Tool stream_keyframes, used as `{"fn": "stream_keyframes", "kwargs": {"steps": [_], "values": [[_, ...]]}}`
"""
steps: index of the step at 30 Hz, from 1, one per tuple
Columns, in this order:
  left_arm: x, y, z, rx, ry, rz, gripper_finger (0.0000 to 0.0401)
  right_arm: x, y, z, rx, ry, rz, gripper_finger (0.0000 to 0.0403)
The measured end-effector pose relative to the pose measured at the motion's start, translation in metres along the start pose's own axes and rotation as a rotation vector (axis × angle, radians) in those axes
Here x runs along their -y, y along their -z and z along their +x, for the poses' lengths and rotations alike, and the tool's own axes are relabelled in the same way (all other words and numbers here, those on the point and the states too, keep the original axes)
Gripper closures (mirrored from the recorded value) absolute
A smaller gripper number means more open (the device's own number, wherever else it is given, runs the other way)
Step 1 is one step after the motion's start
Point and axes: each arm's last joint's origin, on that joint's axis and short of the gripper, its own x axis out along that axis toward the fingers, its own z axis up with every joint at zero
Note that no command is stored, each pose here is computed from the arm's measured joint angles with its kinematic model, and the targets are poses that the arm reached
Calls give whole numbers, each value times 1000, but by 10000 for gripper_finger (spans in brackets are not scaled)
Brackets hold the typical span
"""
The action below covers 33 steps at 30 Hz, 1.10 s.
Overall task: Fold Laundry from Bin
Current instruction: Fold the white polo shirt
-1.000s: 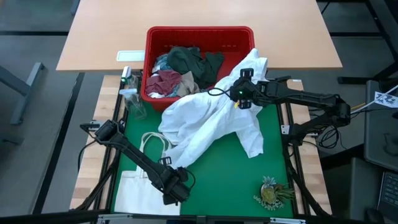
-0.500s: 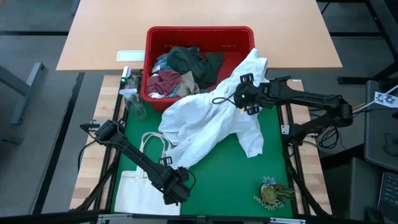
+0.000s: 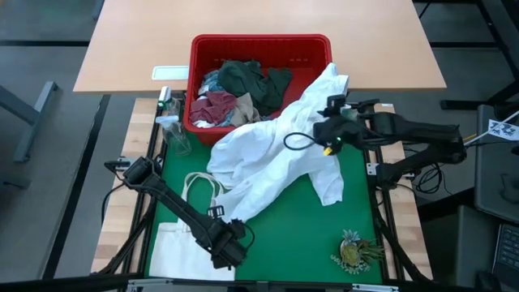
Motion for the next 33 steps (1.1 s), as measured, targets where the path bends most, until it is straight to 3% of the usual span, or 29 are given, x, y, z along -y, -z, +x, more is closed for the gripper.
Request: {"fn": "stream_keyframes", "kwargs": {"steps": [5, 13, 16, 24, 33], "values": [[3, 0, 0, 40, -1, 2, 401, -6, 8, -25, -40, -86, 149, 219], [4, 2, -1, 50, -8, 8, 401, -25, 23, -34, -199, -370, 468, 219], [5, 2, -1, 50, -8, 10, 401, -36, 29, -34, -237, -469, 495, 219], [6, 2, -1, 57, 1, 9, 401, -86, 62, -15, -388, -467, 538, 219], [6, 2, -1, 64, 6, 8, 401, -165, 81, 26, -459, -686, 472, 219]]}}
